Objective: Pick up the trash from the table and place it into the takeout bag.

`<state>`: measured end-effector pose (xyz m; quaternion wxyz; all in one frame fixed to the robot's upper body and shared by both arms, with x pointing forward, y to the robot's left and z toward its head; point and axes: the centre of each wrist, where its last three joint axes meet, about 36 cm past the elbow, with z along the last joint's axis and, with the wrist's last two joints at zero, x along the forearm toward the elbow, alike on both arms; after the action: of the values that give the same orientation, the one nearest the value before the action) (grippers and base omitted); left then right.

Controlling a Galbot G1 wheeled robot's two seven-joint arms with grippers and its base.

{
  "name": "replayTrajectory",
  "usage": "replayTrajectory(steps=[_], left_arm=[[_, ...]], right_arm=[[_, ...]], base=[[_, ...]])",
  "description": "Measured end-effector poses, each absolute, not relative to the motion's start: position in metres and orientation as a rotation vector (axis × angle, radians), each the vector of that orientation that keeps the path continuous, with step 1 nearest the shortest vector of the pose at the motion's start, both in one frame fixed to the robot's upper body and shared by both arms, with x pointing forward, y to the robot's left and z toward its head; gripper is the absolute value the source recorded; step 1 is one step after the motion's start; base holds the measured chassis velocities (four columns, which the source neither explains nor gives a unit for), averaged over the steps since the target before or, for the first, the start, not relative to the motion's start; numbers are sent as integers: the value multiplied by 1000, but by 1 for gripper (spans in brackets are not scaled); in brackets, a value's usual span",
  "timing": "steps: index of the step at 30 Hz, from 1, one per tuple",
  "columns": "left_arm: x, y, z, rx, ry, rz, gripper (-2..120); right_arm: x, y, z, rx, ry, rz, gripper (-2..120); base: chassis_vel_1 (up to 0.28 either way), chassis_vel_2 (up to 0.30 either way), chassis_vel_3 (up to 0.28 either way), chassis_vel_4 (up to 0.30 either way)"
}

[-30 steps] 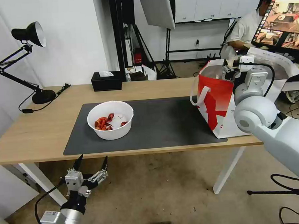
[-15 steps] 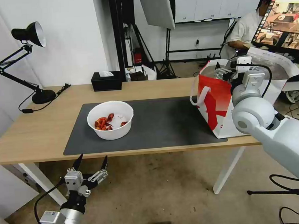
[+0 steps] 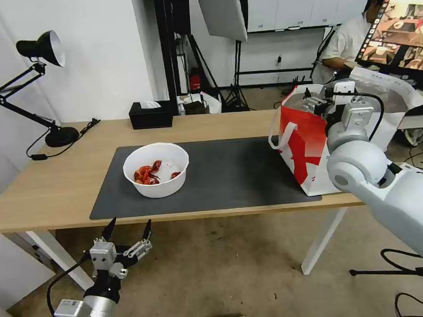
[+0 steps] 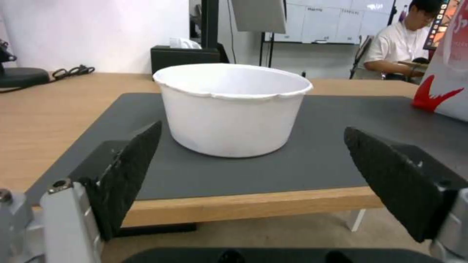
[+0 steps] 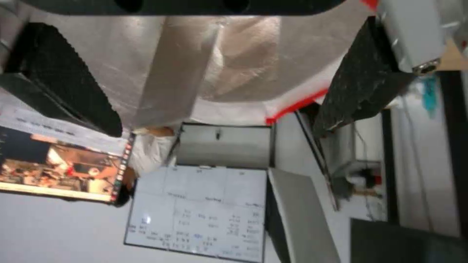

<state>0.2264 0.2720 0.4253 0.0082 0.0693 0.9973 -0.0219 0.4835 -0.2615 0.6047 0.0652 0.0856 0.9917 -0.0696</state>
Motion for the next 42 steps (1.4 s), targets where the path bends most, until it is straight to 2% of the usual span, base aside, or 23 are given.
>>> replayTrajectory(steps=[5, 12, 17, 24, 28, 31, 42], left_arm=[[226, 271, 426, 216, 3113, -71, 100], [225, 272, 427, 211, 3110, -70, 100], [226, 272, 427, 207, 3106, -70, 100], [225, 273, 424, 200, 3103, -71, 100], [226, 273, 420, 204, 3100, -62, 100], [227, 271, 413, 213, 3109, -70, 100], [229, 265, 404, 233, 3121, -75, 100]], right_arm=[[465, -263, 608, 79, 2983, -132, 100], [427, -268, 593, -350, 2951, -2, 100], [416, -269, 585, -485, 2937, 19, 100], [392, -272, 543, -798, 2916, 138, 100], [383, -278, 507, -820, 2940, 149, 100], [357, -284, 450, -791, 3018, 187, 100], [309, -288, 400, -694, 3103, 155, 100]], base=[[0, 0, 0, 0], [0, 0, 0, 0], [0, 0, 0, 0], [0, 0, 0, 0], [0, 0, 0, 0], [0, 0, 0, 0], [0, 0, 0, 0]])
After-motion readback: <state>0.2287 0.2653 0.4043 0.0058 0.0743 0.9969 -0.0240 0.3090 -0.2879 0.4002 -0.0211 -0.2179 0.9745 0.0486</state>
